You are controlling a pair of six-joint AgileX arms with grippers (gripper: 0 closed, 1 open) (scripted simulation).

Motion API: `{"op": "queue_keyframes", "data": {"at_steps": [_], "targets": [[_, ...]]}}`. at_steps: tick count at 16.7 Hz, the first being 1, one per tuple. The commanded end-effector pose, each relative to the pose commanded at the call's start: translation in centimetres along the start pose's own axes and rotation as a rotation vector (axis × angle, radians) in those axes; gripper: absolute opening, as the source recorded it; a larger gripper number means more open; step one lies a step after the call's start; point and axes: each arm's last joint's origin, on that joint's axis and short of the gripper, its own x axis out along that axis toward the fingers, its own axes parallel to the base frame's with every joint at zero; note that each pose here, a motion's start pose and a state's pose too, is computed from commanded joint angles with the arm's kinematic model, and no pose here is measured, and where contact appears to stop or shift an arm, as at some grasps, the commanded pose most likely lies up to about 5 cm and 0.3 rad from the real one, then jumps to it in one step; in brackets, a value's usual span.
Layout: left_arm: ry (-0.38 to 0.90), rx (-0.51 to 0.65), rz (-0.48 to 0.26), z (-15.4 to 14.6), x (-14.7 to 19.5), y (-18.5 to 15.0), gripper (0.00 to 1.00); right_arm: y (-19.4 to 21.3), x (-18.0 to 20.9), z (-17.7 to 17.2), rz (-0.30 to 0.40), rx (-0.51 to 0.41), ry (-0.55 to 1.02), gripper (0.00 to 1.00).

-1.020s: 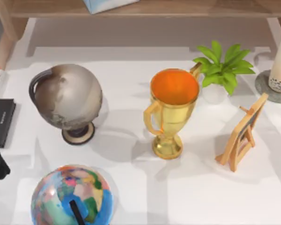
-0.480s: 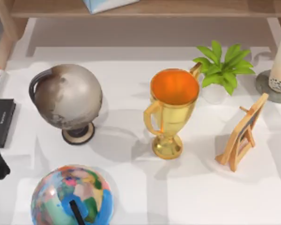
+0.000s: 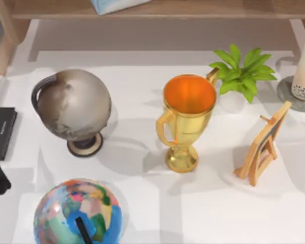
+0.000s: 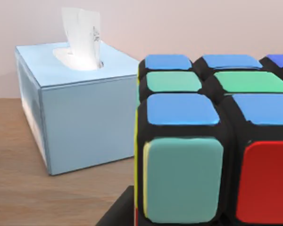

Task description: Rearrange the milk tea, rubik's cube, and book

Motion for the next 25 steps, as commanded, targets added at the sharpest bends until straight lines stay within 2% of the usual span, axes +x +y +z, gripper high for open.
{"op": "queue_keyframes", "data": {"at_steps": [2,15,25], "targets": [[0.000,0.000,0.000,0.00,0.00,0.00,1.00,0.00,0.00,0.00,0.000,0.000,0.000,0.00],[0.000,0.000,0.000,0.00,0.00,0.00,1.00,0.00,0.00,0.00,0.000,0.000,0.000,0.98],[0.000,0.000,0.000,0.00,0.00,0.00,1.00,-0.08,-0.04,0.00,-0.002,0.000,0.000,1.00]]}}
